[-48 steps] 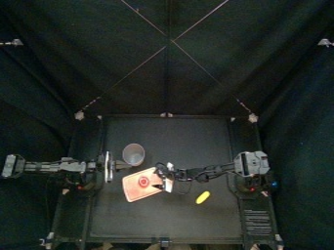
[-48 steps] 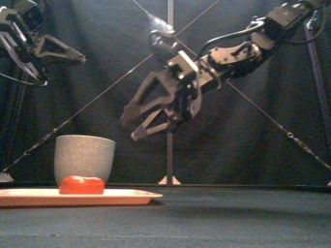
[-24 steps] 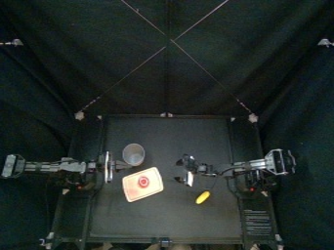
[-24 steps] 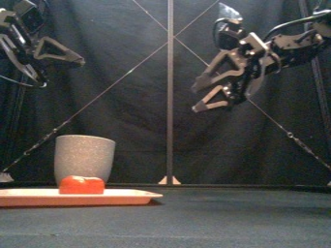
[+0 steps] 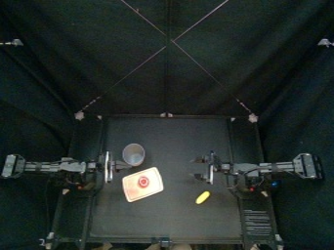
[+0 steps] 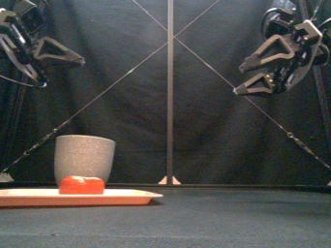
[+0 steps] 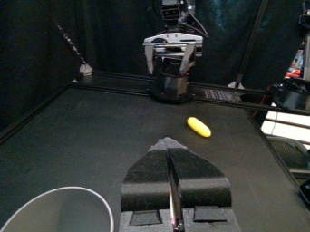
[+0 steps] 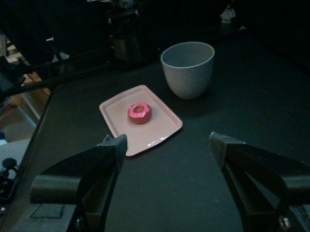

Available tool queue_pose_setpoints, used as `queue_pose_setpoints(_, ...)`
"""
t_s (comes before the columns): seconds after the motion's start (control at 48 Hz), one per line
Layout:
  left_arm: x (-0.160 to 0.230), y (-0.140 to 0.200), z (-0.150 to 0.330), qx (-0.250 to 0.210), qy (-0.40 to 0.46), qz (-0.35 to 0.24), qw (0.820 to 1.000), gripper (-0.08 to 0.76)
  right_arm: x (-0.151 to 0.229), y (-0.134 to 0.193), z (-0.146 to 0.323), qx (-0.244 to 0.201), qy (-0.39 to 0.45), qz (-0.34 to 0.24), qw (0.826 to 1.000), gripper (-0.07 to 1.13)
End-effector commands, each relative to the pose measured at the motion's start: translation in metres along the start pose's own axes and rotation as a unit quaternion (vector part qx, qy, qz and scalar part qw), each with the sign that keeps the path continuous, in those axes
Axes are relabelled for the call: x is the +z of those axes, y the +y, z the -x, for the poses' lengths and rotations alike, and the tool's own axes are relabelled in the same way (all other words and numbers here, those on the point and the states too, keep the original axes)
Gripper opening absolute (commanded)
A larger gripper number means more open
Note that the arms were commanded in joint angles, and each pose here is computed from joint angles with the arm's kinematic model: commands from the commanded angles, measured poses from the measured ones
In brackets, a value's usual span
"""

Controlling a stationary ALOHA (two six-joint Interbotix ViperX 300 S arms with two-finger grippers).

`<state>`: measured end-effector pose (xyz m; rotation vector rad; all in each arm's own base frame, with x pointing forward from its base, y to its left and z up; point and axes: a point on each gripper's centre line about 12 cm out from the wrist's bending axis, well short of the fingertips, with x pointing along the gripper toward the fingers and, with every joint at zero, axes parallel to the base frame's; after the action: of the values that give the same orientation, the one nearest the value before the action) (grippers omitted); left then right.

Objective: Pick the donut then place it on the pink plate
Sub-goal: Drop donut on the pink plate and return to neutral

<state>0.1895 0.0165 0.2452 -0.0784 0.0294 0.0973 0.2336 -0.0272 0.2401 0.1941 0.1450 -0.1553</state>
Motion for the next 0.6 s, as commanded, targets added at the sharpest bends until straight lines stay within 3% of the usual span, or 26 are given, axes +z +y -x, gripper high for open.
queue_pose_setpoints(0.021,0.007,-0.001,-0.002,-0.003,-0.011,0.000,1.000,0.023,0.007,-0.002,0.007,-0.003,-0.021,-0.002,1.000,1.03)
queue_pose_setpoints(0.604,0.000,-0.002,-0.001,-0.005,0.001,-0.005,1.000,0.023,0.000,-0.018,0.010,-0.035,-0.017,-0.006,0.999,1.03)
